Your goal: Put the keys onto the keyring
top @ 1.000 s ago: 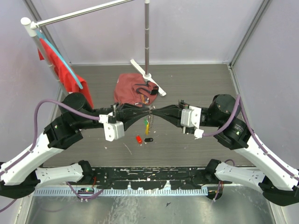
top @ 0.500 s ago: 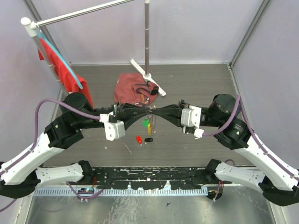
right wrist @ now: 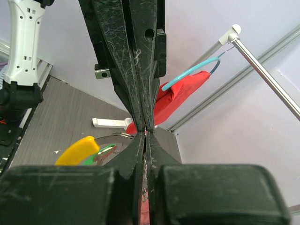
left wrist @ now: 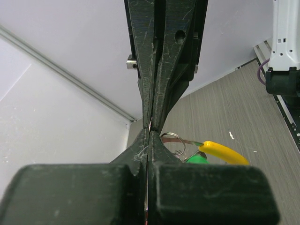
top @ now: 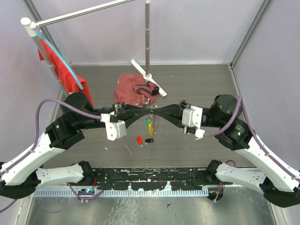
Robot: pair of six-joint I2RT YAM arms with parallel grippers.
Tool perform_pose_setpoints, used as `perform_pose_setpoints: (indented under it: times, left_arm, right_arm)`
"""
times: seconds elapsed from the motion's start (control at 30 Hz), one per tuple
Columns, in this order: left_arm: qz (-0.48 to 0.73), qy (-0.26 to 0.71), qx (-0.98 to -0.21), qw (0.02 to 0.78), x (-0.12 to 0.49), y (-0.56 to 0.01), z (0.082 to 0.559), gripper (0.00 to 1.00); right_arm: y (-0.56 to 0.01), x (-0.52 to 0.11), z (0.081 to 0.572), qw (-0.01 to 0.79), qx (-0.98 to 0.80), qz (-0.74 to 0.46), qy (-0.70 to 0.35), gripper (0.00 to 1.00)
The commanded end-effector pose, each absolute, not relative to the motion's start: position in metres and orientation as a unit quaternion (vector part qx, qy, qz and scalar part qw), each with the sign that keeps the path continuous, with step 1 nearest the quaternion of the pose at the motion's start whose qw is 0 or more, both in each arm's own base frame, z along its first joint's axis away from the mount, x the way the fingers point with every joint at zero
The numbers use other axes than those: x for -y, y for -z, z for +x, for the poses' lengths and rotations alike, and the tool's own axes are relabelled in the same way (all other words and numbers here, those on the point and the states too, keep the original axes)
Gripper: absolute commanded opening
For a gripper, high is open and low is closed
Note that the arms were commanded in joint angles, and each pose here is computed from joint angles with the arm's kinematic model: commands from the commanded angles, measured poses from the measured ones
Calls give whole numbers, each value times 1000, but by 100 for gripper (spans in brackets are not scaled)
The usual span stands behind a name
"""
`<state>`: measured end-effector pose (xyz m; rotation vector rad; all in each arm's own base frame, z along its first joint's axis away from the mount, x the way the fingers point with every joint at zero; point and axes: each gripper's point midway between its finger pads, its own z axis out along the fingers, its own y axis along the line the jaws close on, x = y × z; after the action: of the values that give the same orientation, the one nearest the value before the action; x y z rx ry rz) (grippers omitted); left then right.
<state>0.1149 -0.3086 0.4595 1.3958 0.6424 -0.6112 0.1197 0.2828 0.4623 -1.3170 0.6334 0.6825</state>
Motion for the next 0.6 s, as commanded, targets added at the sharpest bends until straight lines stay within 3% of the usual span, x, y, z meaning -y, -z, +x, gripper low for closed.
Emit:
perform_pose_setpoints:
  times: [0.0,0.3,0.57]
  left_arm:
    - [611,274,-279,688,309,-469,115,0]
    - [604,280,-270,695,305,-475,110,0]
    - [604,278,-267,698,303,-476,109,0]
  right_arm:
    - [-493,-274,111,723,-248,-570,-300,13]
    - [-491,-275,113,722,-255,-570,-297,25]
    - [-489,-271,117,724,-265,-570,-283,26]
